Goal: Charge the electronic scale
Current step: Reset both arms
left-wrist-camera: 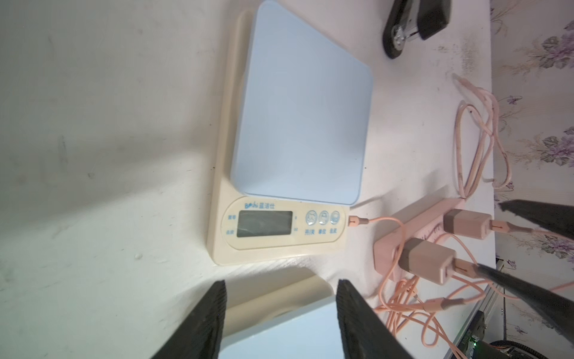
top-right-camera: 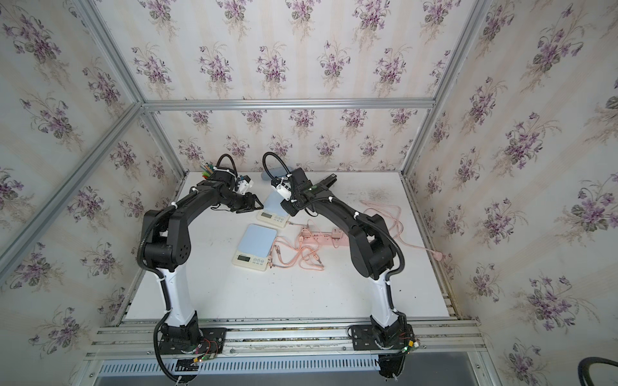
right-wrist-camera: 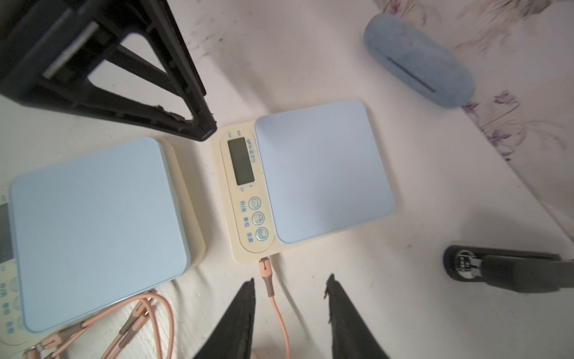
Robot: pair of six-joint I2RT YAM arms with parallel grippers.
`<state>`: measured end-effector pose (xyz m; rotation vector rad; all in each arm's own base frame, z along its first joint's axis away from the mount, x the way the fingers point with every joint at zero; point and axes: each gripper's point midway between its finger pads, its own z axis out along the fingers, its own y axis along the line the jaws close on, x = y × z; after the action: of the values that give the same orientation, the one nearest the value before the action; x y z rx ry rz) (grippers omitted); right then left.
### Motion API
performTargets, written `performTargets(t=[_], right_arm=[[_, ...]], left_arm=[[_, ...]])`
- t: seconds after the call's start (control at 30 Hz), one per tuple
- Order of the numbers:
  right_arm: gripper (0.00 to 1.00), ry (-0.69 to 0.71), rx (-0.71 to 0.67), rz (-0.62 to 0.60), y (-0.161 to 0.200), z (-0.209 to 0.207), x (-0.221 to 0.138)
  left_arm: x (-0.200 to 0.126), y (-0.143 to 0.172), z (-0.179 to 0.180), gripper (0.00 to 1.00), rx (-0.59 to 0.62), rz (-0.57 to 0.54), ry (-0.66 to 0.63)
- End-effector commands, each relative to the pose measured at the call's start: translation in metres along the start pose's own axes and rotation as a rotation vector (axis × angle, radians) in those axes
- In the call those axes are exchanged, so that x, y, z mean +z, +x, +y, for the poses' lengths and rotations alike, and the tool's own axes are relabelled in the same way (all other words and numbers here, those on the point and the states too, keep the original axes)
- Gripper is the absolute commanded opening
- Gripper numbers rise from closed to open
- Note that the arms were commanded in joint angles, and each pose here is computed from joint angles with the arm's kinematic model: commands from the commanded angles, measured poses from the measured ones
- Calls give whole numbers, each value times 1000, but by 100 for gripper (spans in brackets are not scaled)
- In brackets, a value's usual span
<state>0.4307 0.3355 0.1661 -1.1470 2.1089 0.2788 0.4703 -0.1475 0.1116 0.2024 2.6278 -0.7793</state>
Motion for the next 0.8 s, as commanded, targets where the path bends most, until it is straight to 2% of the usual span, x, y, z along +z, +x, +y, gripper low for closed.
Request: performTargets(t=[0.0,0.07,0.1,0.13,0.2,0.27,0.37,0.53,0.63,0.77], right_arm=[[43,138,41,-182,-36,-22,-43],[51,236,82,-249,-37,-36,-69],[55,290,103,-275,-35,-43,-82],[61,346,128,-307,-32,-51,-97],[88,439,179,-350,-19,-62,-121],[97,532,263,-389,0,-79,-147],[100,705,429,-412,54,-113,-182],[100,879,667,-495,154,-137,-223],[100,977,700,-523,201,-138,-235],[100,1023,664,-593,232,-129,-236]], left_arm=[[-24,-4,-8,61,92,-43,-16],[-42,-5,-13,67,128,-76,-38],[-50,-4,-15,91,145,-89,-51],[-59,-3,-17,99,163,-106,-69],[-74,1,-18,100,189,-132,-111],[-88,8,-16,100,218,-171,-166],[-108,13,-6,100,247,-266,-273],[-134,34,16,100,268,-456,-436],[-132,54,32,100,270,-503,-500],[-128,73,57,100,232,-601,-581]])
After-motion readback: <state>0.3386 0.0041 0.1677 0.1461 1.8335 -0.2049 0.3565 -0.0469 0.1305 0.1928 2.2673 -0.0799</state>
